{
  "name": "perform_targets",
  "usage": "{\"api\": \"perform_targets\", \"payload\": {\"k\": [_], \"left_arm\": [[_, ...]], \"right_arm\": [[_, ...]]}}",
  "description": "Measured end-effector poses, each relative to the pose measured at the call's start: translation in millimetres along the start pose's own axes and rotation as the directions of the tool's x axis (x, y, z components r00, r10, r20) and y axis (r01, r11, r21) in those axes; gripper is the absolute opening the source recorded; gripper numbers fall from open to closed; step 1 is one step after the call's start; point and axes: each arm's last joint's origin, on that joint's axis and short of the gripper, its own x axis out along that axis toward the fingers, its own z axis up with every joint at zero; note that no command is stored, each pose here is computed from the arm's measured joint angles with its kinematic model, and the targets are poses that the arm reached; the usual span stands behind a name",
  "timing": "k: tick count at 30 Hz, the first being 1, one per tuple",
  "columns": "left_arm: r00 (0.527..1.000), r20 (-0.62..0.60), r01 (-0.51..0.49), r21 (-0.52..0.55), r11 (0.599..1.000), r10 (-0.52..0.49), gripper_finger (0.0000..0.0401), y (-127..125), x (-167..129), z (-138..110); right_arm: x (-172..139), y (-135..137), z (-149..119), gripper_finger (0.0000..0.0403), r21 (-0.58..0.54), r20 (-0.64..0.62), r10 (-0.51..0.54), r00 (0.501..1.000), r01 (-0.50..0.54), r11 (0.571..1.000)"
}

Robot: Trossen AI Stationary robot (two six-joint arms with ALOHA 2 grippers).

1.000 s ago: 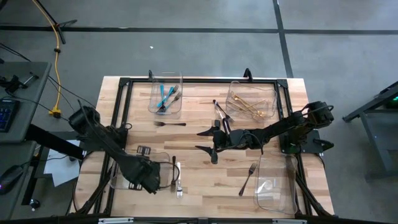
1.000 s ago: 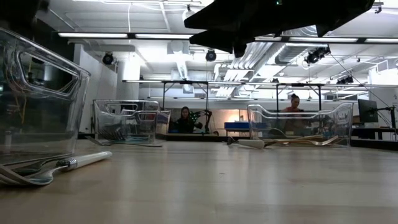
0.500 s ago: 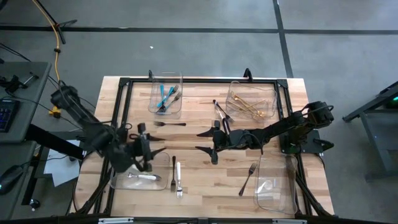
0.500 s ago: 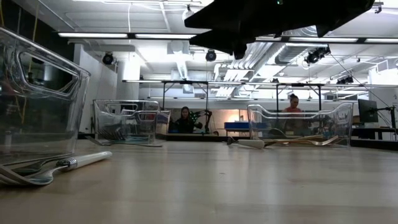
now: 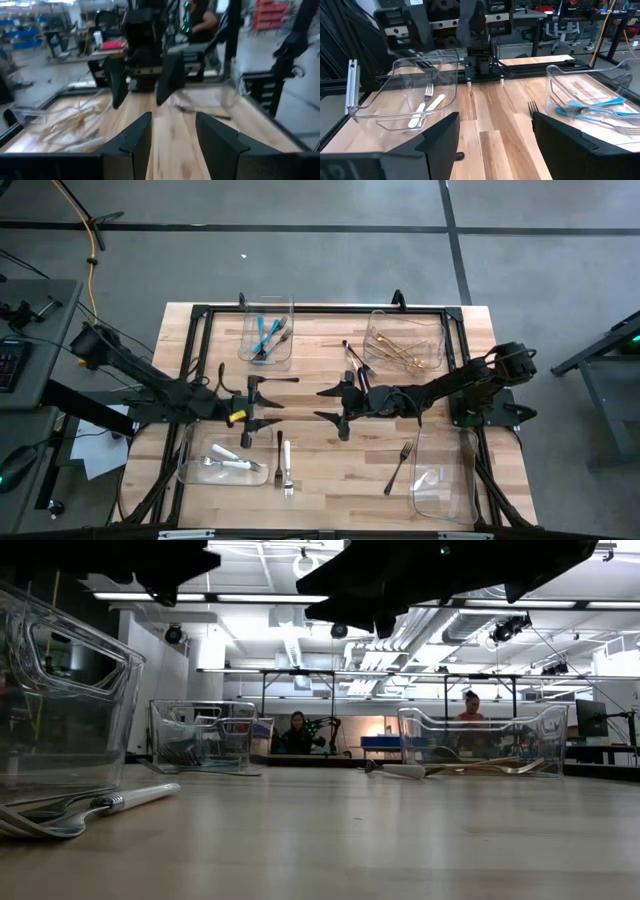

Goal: Sort silverware by color (type)
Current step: Put the white fork into the bottom left transparent bin

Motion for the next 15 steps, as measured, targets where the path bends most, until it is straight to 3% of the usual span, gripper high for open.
{"api": "perform_targets", "payload": {"k": [10, 12, 15], "left_arm": [[0.999, 0.008, -0.042, -0.047, 0.998, 0.042, 0.0145, 11.4, 2.1, -2.8], [0.999, 0.008, -0.042, -0.047, 0.998, 0.043, 0.0145, 11.4, 2.1, -2.8], [0.999, 0.007, -0.05, -0.047, 0.998, 0.05, 0.0145, 11.6, 2.1, -2.9]], "right_arm": [[0.0, -1.1, -2.8, 0.0248, -0.001, -0.027, -0.024, 0.999, 0.024, 1.0], [-0.5, -4.8, -7.6, 0.0248, 0.074, -0.067, -0.142, 0.988, 0.147, 0.986], [-2.7, -22.0, -22.0, 0.0248, 0.109, -0.178, -0.4, 0.899, 0.422, 0.9]]}}
